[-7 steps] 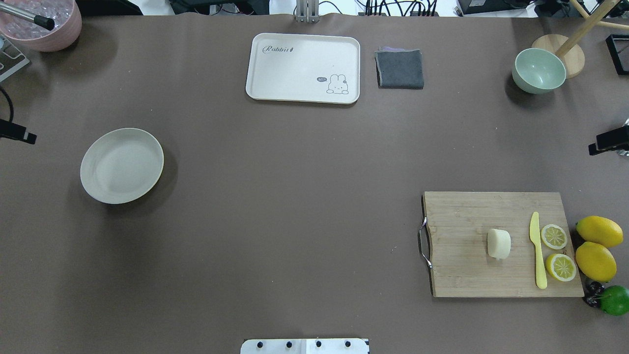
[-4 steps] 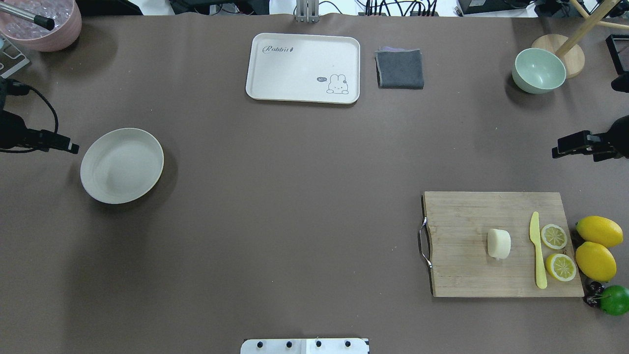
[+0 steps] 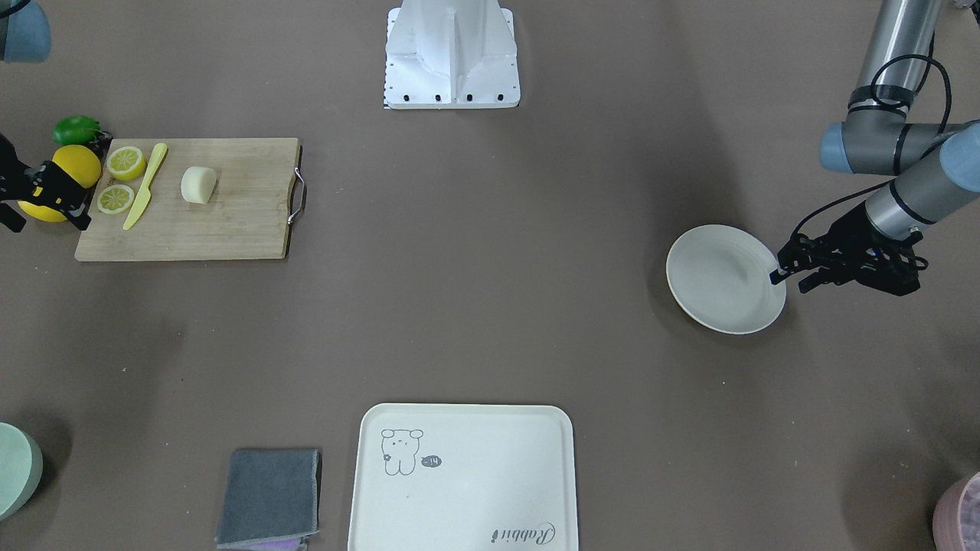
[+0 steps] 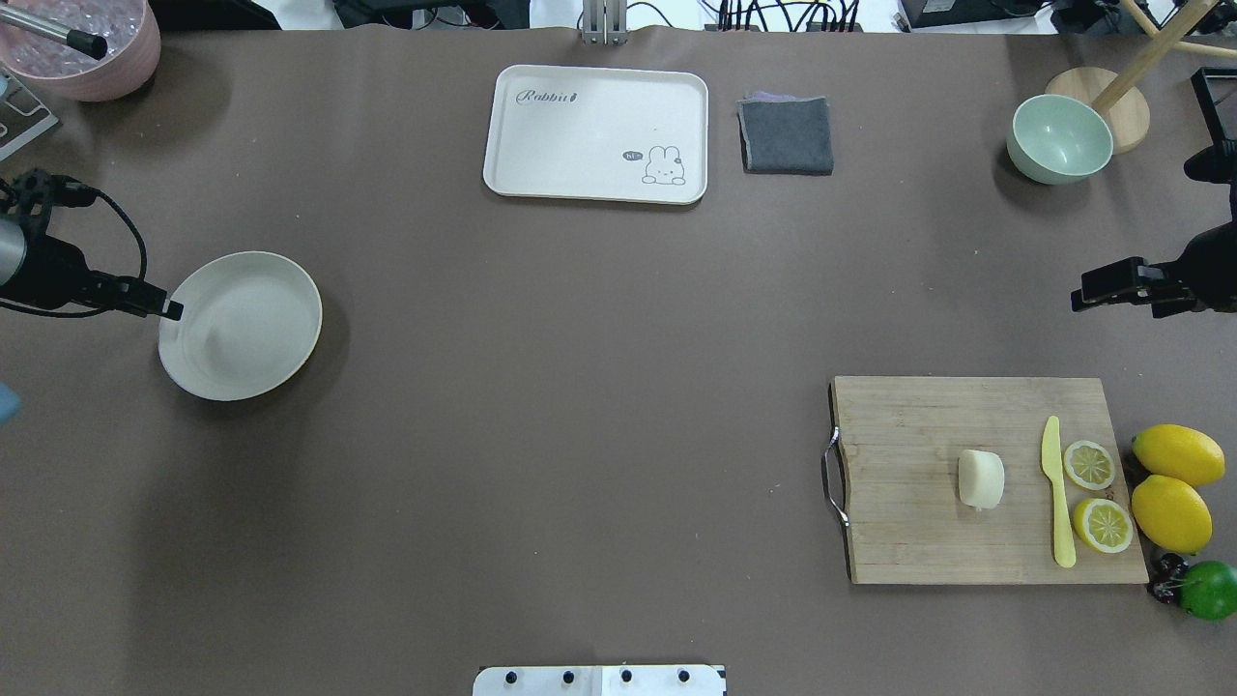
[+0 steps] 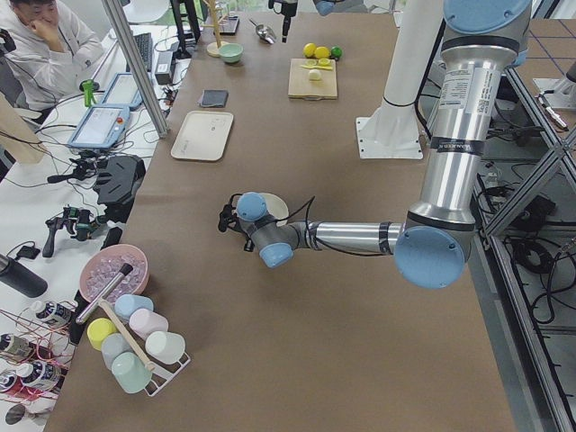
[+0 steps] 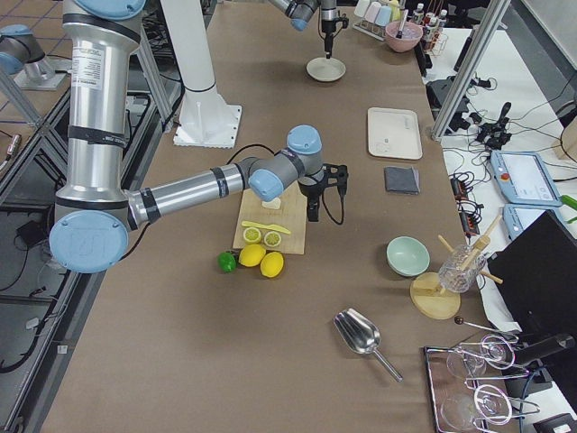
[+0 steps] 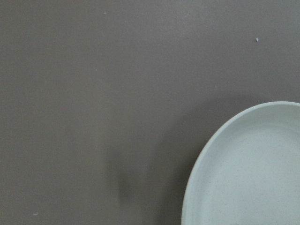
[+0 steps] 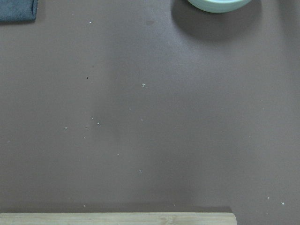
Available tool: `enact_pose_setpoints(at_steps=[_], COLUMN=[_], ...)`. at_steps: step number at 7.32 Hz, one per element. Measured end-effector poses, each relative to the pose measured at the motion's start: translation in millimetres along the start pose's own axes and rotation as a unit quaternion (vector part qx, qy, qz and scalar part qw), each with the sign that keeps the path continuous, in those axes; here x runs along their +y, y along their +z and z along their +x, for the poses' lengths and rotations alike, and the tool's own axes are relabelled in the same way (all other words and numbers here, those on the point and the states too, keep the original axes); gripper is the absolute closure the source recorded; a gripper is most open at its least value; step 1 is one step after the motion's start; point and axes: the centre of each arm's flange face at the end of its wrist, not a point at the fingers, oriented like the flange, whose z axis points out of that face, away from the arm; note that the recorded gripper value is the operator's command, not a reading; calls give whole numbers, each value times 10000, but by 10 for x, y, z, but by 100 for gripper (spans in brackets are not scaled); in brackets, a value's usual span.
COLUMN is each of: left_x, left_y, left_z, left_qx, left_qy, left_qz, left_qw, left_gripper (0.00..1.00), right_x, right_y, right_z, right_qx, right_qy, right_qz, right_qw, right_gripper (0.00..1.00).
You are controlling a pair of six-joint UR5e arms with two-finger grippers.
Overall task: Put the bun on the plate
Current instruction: 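Reach the left gripper to the rim of the cream plate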
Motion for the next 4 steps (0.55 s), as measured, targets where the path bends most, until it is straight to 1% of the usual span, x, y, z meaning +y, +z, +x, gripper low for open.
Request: enact_pose_setpoints(at_steps=[1, 2, 3, 4], left_x=[14, 35, 69, 100], left_y=[12, 28, 45, 52], left_z=[8, 22, 41, 50], left_qx=[18, 47, 94, 143], left_qy=[7, 8, -16, -50], left_qz=[-11, -15, -10, 9], left_qw=[10000, 10000, 10000, 9999], left_gripper=[64, 75, 96, 100], right_x=[0, 0, 2, 3], right_y=[1, 1, 2, 2], right_z=[-1, 0, 2, 4], right_qx=[2, 2, 3, 5], right_qy=[-1, -2, -1, 0], right_qz=[1, 4, 3, 2], right_qw=[10000, 10000, 10000, 10000], right_gripper=[0, 0, 0, 0])
